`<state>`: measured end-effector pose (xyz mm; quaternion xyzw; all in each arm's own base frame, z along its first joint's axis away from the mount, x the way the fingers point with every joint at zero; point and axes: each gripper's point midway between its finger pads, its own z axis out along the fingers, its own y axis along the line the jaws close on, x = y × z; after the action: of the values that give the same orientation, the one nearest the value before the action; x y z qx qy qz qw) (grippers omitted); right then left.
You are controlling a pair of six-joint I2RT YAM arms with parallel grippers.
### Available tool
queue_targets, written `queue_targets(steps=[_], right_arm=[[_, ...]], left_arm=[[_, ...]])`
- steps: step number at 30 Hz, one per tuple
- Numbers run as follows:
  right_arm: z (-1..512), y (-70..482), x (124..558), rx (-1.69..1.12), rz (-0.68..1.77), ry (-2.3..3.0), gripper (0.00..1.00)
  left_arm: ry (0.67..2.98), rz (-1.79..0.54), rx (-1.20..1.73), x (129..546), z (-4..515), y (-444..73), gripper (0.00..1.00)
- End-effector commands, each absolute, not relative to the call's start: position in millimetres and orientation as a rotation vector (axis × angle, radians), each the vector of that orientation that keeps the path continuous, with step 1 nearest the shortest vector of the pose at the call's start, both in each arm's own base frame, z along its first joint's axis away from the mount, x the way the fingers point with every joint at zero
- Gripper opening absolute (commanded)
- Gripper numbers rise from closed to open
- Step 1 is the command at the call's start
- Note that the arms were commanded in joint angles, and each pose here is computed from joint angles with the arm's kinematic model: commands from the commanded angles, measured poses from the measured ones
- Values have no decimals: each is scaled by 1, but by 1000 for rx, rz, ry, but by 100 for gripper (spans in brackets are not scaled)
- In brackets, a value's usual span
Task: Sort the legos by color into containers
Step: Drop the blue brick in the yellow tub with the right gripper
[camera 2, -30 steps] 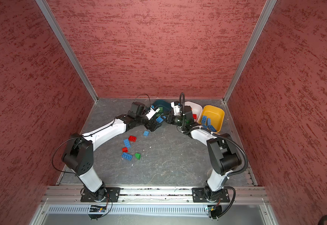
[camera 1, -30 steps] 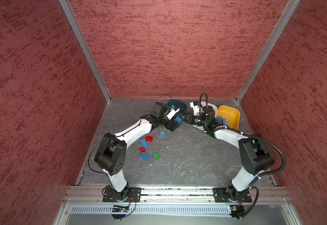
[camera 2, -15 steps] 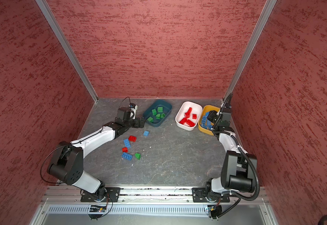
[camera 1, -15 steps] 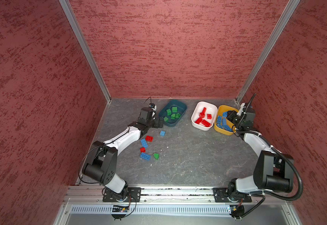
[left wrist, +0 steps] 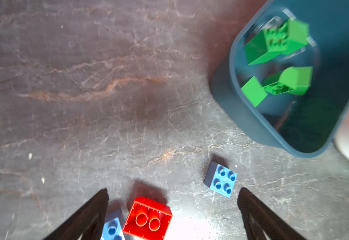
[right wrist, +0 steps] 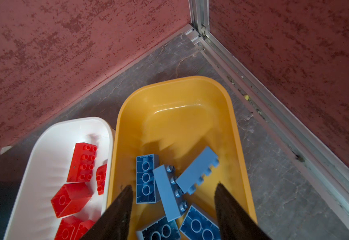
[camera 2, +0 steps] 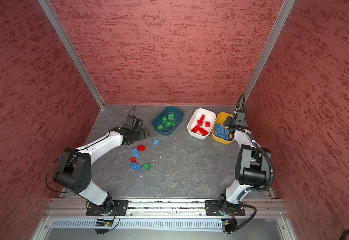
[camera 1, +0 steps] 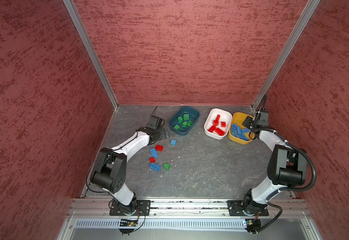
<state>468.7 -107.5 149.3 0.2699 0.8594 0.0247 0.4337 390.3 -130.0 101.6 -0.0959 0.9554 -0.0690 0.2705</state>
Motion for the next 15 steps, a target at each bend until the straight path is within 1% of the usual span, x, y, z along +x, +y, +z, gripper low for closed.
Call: queue_targets(steps=[1, 2, 4, 6, 9, 10, 12, 15], right_arm=[[165, -104, 464, 656, 37, 2128, 88], [167, -102, 463, 650, 39, 2126, 99], [171, -99, 461, 644, 43, 2120, 99], [171, -97, 458, 638, 46, 2123, 99], [175, -95, 455, 634, 49, 2115, 99], [176, -95, 453, 634, 48, 2112, 99], [177, -95, 452, 632, 44, 2104, 99], [177, -95, 451, 633, 42, 2104, 99]], left_arm=[[2702, 38, -288, 368, 80, -117, 92], [2714, 50, -294, 368, 78, -117, 90], [2743, 58, -300, 369, 70, -122, 82], [2761, 73, -317, 370, 64, -123, 78], [2791, 106, -305, 373, 53, -121, 77], [2808, 79, -273, 373, 50, -125, 77], [2855, -21, -151, 371, 44, -141, 81], [2919, -43, -25, 364, 33, -149, 83]])
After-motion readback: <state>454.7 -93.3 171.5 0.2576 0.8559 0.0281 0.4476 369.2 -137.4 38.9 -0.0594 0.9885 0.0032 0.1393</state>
